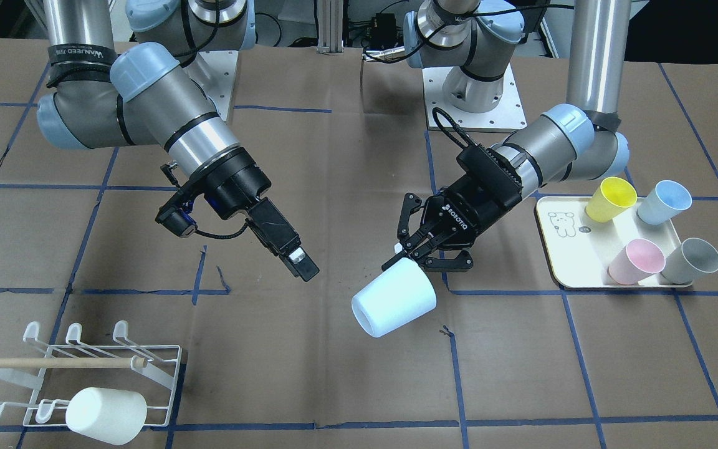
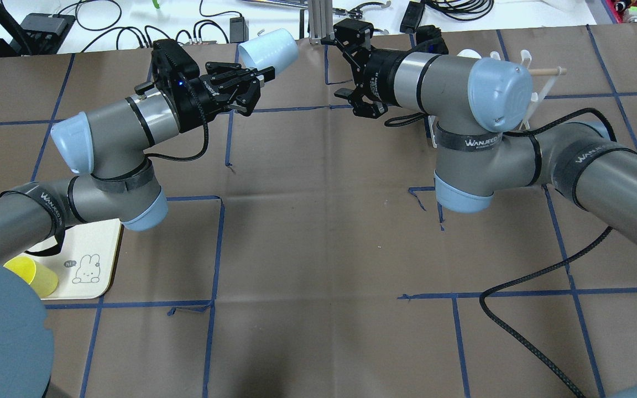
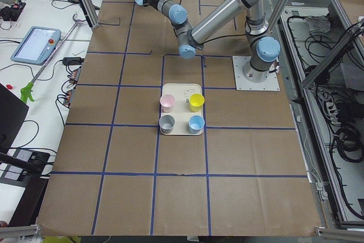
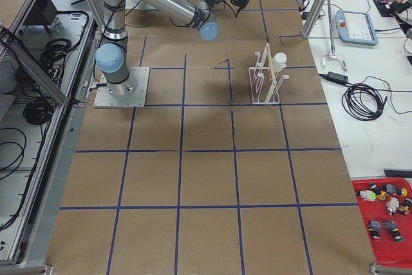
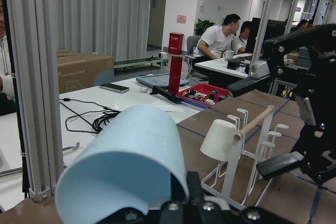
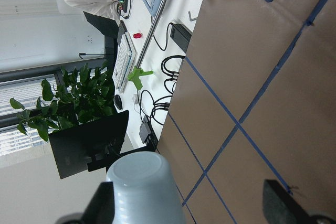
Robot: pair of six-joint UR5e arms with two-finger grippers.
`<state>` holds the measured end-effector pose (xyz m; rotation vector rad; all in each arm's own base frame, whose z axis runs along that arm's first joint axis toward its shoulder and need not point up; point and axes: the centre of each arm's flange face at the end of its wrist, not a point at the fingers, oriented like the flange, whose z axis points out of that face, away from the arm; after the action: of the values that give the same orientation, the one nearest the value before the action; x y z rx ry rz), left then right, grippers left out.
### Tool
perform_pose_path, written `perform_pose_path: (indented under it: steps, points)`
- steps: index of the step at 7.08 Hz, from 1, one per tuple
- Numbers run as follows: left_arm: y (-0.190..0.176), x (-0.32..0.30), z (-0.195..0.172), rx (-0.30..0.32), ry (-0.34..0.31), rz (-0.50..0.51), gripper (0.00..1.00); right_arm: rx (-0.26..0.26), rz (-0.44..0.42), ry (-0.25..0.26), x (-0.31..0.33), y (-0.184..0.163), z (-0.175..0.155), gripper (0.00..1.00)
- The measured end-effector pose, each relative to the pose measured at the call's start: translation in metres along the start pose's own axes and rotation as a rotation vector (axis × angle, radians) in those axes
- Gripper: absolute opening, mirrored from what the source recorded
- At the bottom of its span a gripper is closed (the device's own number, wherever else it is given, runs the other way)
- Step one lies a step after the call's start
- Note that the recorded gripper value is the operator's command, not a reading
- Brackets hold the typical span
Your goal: Transfer IKEA cup to right arm and place on rack
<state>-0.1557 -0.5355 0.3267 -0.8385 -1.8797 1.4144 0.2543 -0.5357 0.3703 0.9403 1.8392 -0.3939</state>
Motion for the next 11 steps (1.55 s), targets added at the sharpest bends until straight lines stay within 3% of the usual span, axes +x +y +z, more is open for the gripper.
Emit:
perform_pose_path:
  steps: [4,11]
  points:
    - [0.006,0.016,0.004,-0.014,0.022,-0.015,0.11,-0.017,0.018,-0.023,-0.006,0.018,0.010,0.99]
    - [0.006,0.016,0.004,-0.014,0.022,-0.014,0.12,-0.044,0.002,-0.021,-0.017,0.026,0.065,0.99]
